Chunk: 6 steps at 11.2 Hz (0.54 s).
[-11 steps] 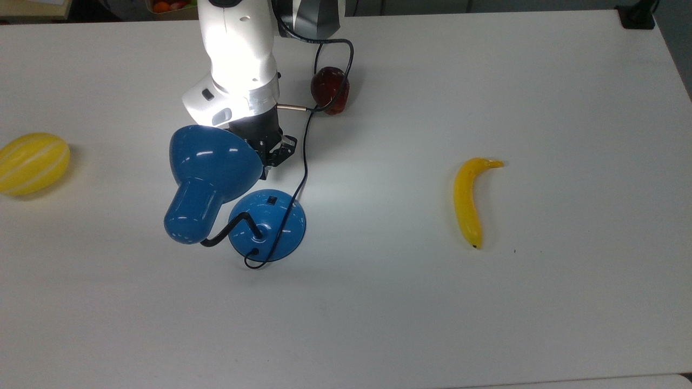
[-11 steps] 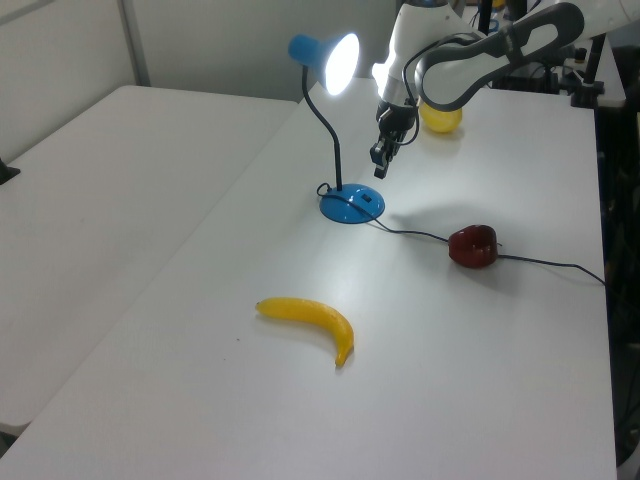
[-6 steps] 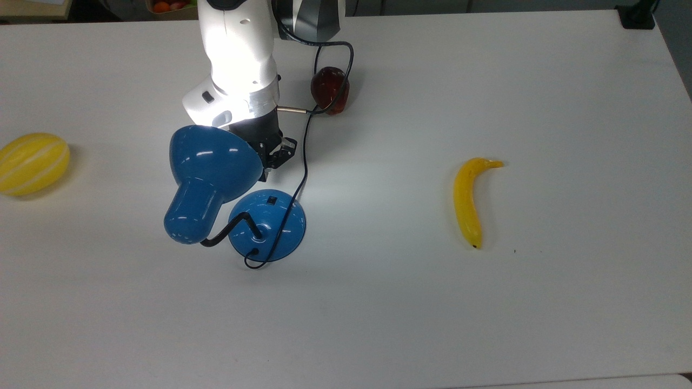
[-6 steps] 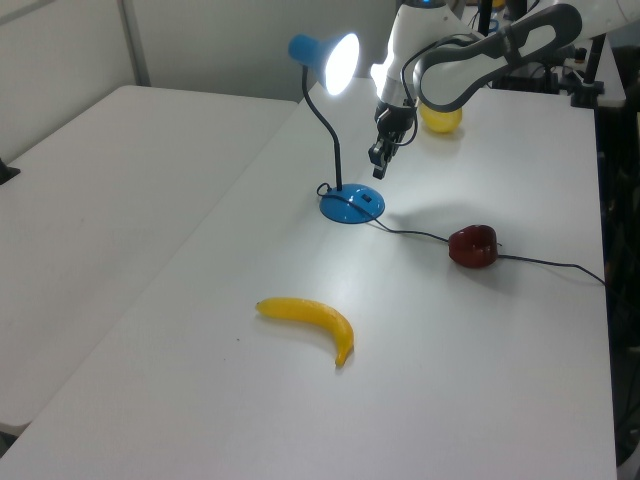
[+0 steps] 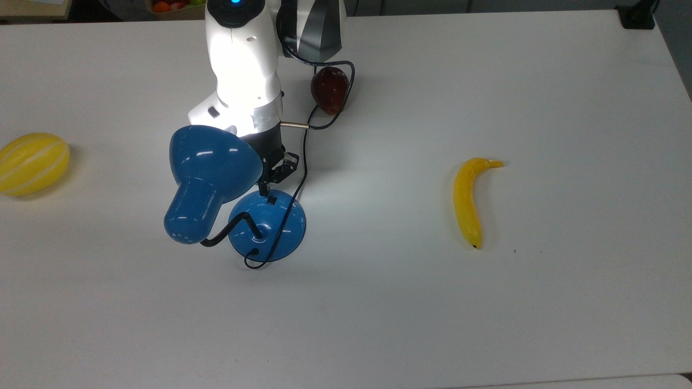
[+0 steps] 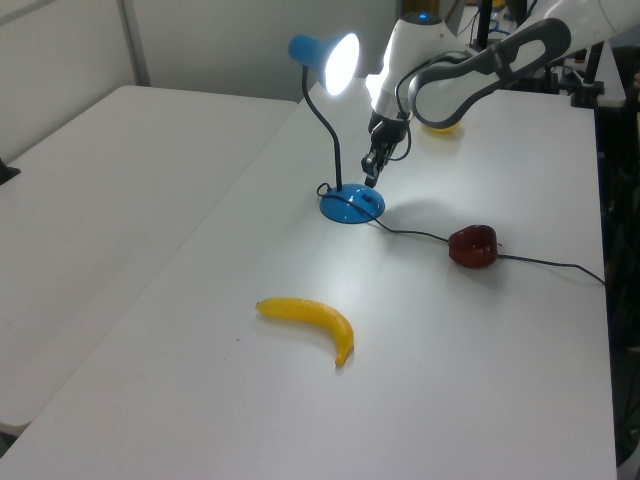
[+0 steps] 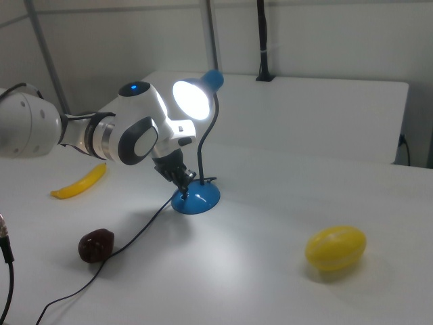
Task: Turn off lamp
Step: 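Lower the gripper and press the switch on the lamp base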
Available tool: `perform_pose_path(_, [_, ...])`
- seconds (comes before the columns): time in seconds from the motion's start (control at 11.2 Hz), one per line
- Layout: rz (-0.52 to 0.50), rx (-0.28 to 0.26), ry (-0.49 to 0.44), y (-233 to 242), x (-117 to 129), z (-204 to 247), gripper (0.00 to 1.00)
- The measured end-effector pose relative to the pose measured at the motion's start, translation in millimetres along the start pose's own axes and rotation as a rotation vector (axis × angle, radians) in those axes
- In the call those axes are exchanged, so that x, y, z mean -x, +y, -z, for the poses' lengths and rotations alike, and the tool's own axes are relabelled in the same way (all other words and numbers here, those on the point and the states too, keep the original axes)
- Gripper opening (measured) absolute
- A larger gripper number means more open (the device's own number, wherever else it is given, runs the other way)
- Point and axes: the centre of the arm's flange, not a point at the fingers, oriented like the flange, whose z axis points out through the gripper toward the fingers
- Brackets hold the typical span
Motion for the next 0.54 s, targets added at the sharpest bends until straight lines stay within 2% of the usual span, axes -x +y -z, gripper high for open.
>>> perform_pose_path(0.54, [0.019, 0.001, -0.014, -11.4, 4.1, -18.5, 0.01])
